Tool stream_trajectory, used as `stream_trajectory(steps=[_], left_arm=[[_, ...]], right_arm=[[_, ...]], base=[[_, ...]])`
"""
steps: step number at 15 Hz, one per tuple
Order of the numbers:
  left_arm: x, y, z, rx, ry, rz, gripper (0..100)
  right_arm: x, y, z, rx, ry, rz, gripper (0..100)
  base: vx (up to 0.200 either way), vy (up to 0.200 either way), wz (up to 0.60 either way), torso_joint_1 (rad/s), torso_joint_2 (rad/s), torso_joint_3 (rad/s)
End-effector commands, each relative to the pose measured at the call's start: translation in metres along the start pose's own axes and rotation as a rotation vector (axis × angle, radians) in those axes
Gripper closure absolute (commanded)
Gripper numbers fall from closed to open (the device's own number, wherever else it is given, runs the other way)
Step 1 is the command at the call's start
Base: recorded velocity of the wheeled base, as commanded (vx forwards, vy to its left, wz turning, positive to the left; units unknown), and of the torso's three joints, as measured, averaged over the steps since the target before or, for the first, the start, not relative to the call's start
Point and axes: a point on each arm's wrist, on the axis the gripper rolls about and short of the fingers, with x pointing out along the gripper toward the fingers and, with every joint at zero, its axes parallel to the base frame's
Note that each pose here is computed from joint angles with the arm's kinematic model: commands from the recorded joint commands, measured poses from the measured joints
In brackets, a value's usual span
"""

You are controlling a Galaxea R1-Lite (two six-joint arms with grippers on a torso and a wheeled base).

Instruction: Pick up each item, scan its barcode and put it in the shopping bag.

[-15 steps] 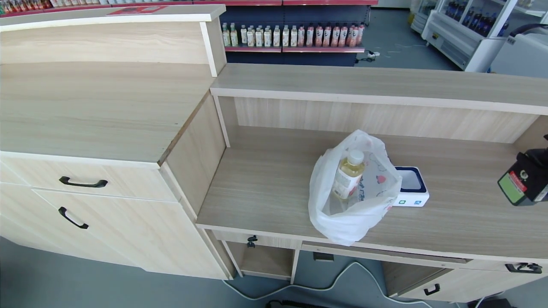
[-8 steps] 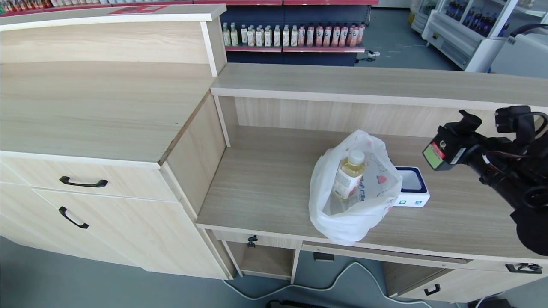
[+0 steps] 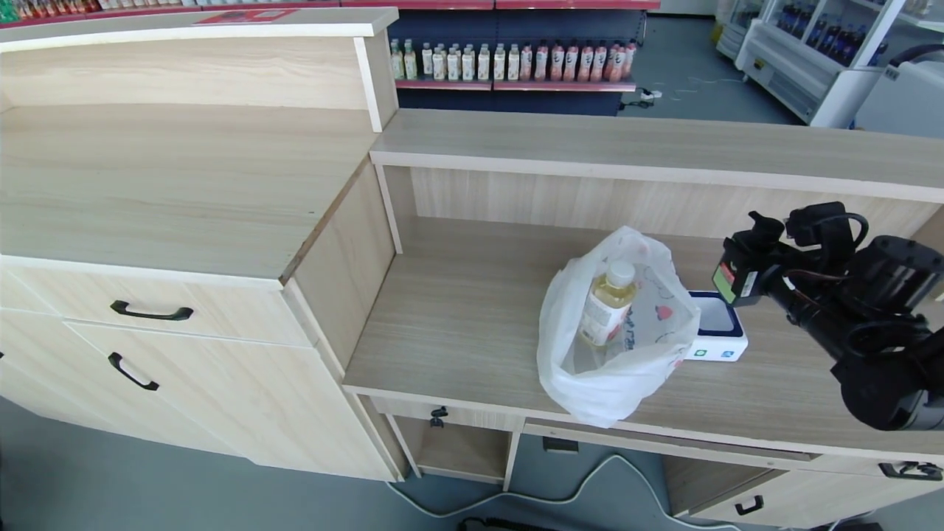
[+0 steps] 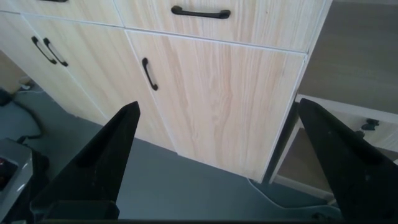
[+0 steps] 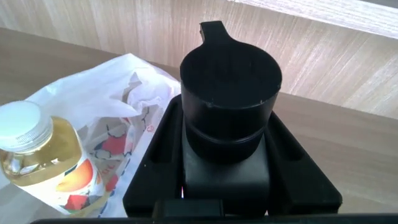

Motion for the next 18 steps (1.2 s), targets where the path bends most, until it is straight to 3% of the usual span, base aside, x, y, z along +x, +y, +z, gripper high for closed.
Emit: stream_trajectory(steps=[1,3,4,6,11,15,18], left_arm=[[0.0,0.0,0.0,0.0,-0.001,-0.001,0],[0.0,0.0,0.0,0.0,-0.001,-0.001,0],[0.0,0.0,0.0,0.0,-0.001,0.0,0],[0.0,0.0,0.0,0.0,-0.001,0.0,0],[0.0,0.0,0.0,0.0,-0.001,0.0,0],[0.0,0.0,0.0,0.0,-0.001,-0.001,0],[0.0,0.0,0.0,0.0,-0.001,0.0,0]], right_arm=[[-0.004,0.008,0.007,0.009,-0.012,0.031,100],[-0.014,0.02,0.018,0.021,0.008,0.082,100],[-0.024,0.032,0.025,0.062,0.046,0.176,100],[-0.033,0.052,0.032,0.23,0.073,0.305,100],[-0.044,0.089,0.021,0.291,0.136,0.469,100],[-0.039,0.092,0.004,0.277,0.137,0.47,100],[-0.04,0.083,-0.018,0.222,0.197,0.438,100]], base=[[0.0,0.0,0.0,0.0,0.0,0.0],[0.0,0.0,0.0,0.0,0.0,0.0],[0.0,0.0,0.0,0.0,0.0,0.0],[0.0,0.0,0.0,0.0,0.0,0.0],[0.0,0.0,0.0,0.0,0.0,0.0],[0.0,0.0,0.0,0.0,0.0,0.0],[0.0,0.0,0.0,0.0,0.0,0.0]])
